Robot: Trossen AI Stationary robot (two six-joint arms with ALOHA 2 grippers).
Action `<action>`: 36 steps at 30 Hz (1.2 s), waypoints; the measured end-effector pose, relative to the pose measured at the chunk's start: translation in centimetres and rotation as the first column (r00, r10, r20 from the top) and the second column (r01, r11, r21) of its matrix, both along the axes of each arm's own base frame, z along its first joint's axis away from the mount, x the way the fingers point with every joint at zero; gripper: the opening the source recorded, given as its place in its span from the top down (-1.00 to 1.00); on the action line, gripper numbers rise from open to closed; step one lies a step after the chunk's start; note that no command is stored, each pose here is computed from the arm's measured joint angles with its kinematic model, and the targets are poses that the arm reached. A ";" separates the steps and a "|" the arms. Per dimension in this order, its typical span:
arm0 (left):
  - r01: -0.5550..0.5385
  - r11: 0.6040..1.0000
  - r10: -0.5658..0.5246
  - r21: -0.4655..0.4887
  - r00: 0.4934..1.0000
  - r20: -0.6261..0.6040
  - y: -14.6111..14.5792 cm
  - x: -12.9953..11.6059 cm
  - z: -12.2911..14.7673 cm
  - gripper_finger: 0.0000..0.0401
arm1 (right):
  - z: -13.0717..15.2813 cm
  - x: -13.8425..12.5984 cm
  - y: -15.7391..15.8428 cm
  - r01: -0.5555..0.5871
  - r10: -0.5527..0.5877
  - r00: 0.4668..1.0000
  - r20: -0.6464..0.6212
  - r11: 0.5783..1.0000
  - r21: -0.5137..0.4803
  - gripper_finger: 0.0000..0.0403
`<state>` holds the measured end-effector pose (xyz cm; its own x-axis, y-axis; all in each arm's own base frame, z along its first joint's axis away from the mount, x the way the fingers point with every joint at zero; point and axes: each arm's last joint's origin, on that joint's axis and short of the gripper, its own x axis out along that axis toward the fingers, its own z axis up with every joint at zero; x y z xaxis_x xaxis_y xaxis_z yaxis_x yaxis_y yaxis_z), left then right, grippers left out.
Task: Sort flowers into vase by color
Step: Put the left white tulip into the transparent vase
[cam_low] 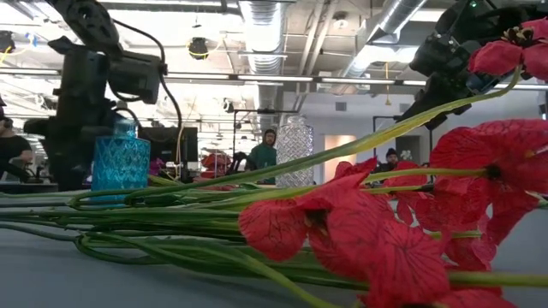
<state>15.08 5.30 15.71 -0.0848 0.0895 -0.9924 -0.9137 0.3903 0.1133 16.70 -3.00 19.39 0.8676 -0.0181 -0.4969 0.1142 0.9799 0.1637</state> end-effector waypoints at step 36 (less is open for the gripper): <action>0.056 0.997 -0.061 -0.046 0.993 -0.101 0.3 1.6 -2.9 0.54 | -0.1 0.0 0.0 0.000 0.000 1.000 -0.007 1.000 0.001 0.64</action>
<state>16.73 5.61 12.84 -0.1822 0.0543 -0.9818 -0.8736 0.4493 0.1870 16.67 -3.00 19.33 0.8641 -0.0178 -0.5030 0.1154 0.9798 0.1635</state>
